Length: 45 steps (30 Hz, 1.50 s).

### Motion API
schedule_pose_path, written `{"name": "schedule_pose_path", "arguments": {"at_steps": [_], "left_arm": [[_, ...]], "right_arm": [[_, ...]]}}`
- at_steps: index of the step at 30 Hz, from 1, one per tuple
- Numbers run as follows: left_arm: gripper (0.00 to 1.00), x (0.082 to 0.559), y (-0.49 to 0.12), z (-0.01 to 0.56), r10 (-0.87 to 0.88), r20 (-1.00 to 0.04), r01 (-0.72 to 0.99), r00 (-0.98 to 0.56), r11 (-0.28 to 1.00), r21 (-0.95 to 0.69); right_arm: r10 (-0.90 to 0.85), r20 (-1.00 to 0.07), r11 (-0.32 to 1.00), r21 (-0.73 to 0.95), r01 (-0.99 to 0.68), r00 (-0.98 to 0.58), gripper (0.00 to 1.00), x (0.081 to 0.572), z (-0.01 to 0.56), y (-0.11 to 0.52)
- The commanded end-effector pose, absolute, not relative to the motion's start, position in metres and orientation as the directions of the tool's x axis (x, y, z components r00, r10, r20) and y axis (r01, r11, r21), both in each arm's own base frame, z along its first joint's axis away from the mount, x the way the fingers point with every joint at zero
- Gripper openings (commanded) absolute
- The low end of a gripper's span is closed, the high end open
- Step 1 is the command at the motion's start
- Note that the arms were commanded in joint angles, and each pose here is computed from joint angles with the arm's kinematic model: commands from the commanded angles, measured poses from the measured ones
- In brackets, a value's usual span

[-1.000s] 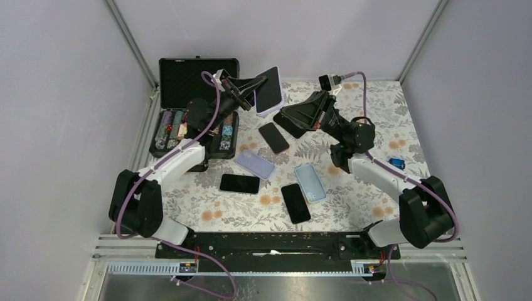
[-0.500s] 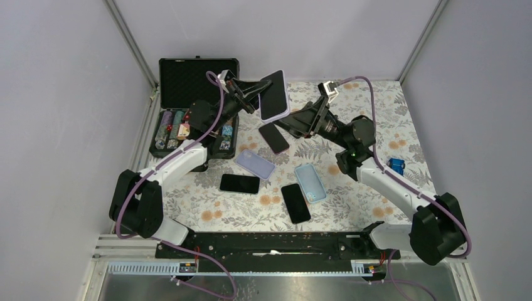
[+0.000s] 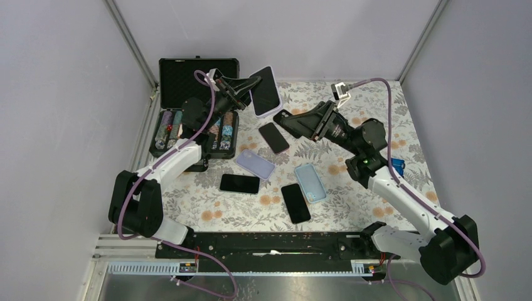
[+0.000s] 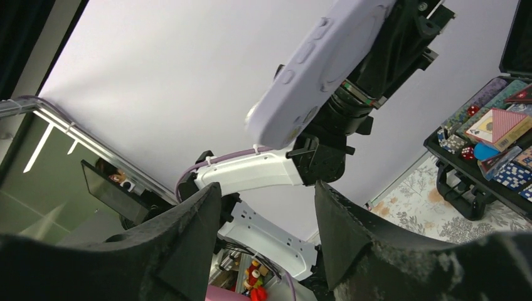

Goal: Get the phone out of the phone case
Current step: Remove the phone case from the phone.

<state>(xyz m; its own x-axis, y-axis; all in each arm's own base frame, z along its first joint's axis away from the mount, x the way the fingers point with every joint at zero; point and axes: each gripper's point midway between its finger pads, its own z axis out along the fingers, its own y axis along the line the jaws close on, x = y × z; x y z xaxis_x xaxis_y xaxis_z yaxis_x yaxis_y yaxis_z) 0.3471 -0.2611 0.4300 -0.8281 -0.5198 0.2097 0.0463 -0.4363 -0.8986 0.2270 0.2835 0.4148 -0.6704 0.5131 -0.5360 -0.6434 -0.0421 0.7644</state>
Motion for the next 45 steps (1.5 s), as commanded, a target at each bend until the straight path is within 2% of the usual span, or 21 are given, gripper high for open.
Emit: {"name": "schedule_pose_path", "arguments": {"at_steps": [1,5,7,13,16,20,25,29,33,37,45], "left_arm": [[0.00,0.320,-0.254,0.465,-0.490,0.127,0.150,-0.863,-0.487,-0.860],[0.00,0.318,-0.253,0.469,-0.488,0.120,0.158,-0.865,-0.492,-0.856],[0.00,0.317,-0.252,0.467,-0.486,0.123,0.154,-0.865,-0.491,-0.857],[0.00,0.317,-0.251,0.465,-0.490,0.135,0.146,-0.861,-0.493,-0.858],[0.00,0.319,-0.250,0.467,-0.507,0.134,0.155,-0.851,-0.487,-0.859],[0.00,0.325,-0.248,0.471,-0.582,0.095,0.201,-0.808,-0.424,-0.883],[0.00,0.330,-0.241,0.477,-0.685,0.029,0.262,-0.728,-0.317,-0.912],[0.00,0.329,-0.236,0.483,-0.717,0.010,0.287,-0.697,-0.291,-0.913],[0.00,0.327,-0.233,0.484,-0.730,0.014,0.295,-0.683,-0.294,-0.909],[0.00,0.326,-0.231,0.485,-0.737,0.016,0.299,-0.676,-0.294,-0.908],[0.00,0.318,-0.231,0.499,-0.711,0.027,0.295,-0.703,-0.327,-0.898]], "right_arm": [[0.529,-0.542,-0.071,0.739,-0.670,-0.653,0.61,0.231,0.432,0.288],[0.524,-0.517,-0.123,0.741,-0.661,-0.677,0.51,0.237,0.443,0.295],[0.528,-0.515,-0.148,0.727,-0.671,-0.675,0.50,0.237,0.451,0.295],[0.520,-0.530,-0.161,0.710,-0.686,-0.670,0.71,0.233,0.456,0.295],[0.502,-0.561,-0.101,0.717,-0.689,-0.658,0.73,0.233,0.441,0.301],[0.492,-0.664,0.102,0.686,-0.720,-0.563,0.72,0.235,0.410,0.315],[0.526,-0.740,0.205,0.588,-0.782,-0.419,0.69,0.231,0.407,0.324],[0.594,-0.706,0.202,0.595,-0.778,-0.385,0.68,0.240,0.415,0.324],[0.655,-0.657,0.217,0.636,-0.740,-0.372,0.62,0.256,0.419,0.325],[0.676,-0.624,0.169,0.648,-0.743,-0.391,0.58,0.260,0.427,0.333],[0.673,-0.624,0.187,0.664,-0.724,-0.398,0.46,0.266,0.416,0.340]]}}
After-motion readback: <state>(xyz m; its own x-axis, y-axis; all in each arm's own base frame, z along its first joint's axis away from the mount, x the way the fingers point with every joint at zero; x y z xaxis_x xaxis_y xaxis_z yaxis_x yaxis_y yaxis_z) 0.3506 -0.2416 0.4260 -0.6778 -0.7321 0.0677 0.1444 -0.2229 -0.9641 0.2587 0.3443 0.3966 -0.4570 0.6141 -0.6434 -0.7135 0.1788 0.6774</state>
